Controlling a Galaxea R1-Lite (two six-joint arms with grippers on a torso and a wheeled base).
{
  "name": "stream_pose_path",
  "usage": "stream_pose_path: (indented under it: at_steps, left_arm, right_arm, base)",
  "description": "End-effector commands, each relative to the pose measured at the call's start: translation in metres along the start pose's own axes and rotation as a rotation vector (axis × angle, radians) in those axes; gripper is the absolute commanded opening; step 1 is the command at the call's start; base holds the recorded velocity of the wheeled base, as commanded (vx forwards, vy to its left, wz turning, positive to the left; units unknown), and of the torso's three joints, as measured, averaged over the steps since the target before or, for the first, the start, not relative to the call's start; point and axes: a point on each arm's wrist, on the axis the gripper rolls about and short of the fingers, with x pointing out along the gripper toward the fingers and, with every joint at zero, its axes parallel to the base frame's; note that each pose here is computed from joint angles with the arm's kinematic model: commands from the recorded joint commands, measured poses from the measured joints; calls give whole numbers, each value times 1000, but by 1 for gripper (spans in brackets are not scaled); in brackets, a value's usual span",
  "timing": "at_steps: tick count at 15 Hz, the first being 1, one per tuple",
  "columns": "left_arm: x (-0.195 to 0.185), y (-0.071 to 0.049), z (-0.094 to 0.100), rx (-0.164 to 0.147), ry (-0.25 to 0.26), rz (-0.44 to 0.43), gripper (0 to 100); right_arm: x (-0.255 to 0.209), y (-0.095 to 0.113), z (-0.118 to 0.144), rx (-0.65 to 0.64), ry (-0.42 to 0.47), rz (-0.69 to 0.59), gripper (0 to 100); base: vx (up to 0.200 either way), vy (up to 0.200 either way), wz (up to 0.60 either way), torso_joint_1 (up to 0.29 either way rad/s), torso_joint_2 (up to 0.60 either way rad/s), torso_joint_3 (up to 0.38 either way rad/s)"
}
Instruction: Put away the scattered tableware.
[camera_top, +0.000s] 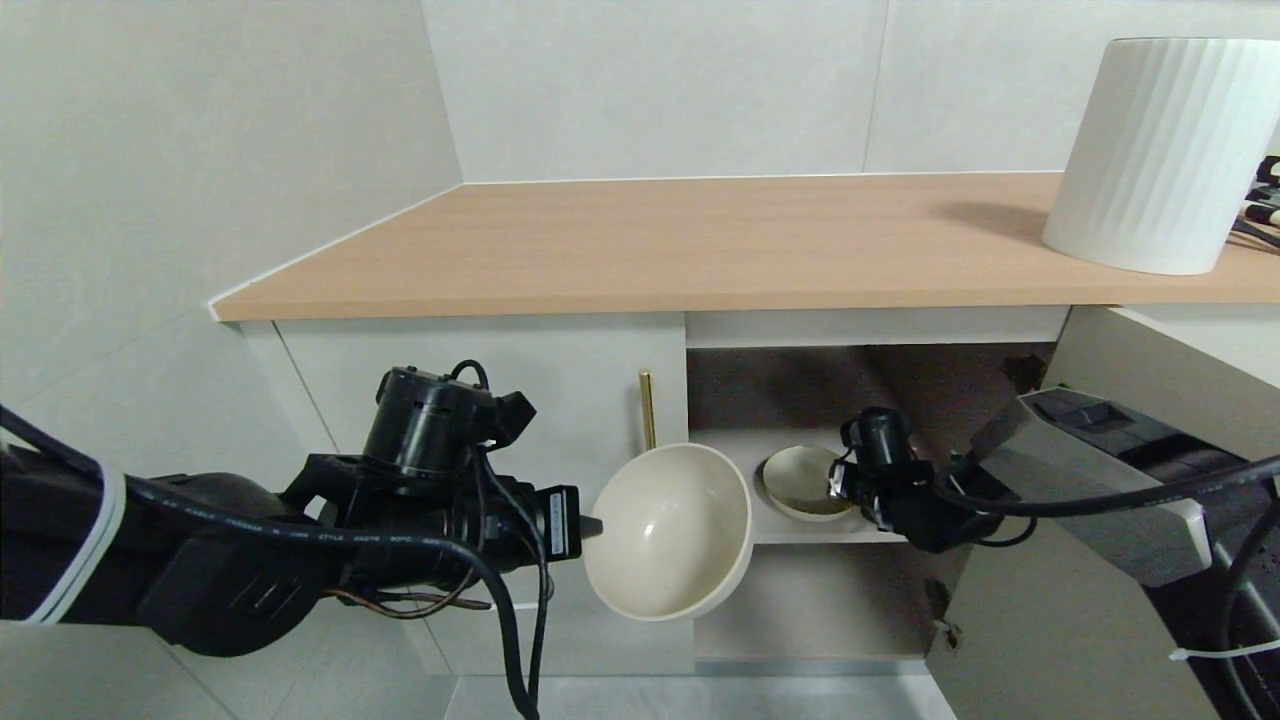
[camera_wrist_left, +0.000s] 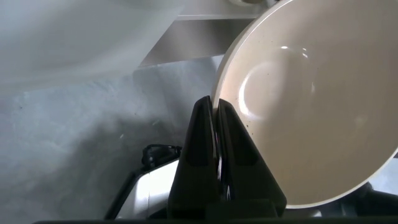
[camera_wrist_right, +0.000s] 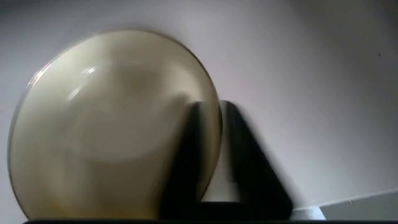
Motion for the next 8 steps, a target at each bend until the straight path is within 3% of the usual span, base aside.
stream_pose_path:
  at_steps: [1, 5, 8]
  left_arm:
    - [4, 0, -2, 1, 12, 5, 0]
    - [24, -4, -10, 18, 31, 64, 0]
    - [37, -6, -18, 35, 61, 89, 0]
  right_arm:
    - [0, 0, 2, 3, -4, 0, 100]
    - [-25, -1, 16, 29, -8, 15, 100]
    - [-95, 7, 25, -16, 43, 145, 100]
  base:
    - [0, 0, 0, 0, 0, 0]
    - [0, 0, 0, 0, 0, 0]
    - [0, 0, 0, 0, 0, 0]
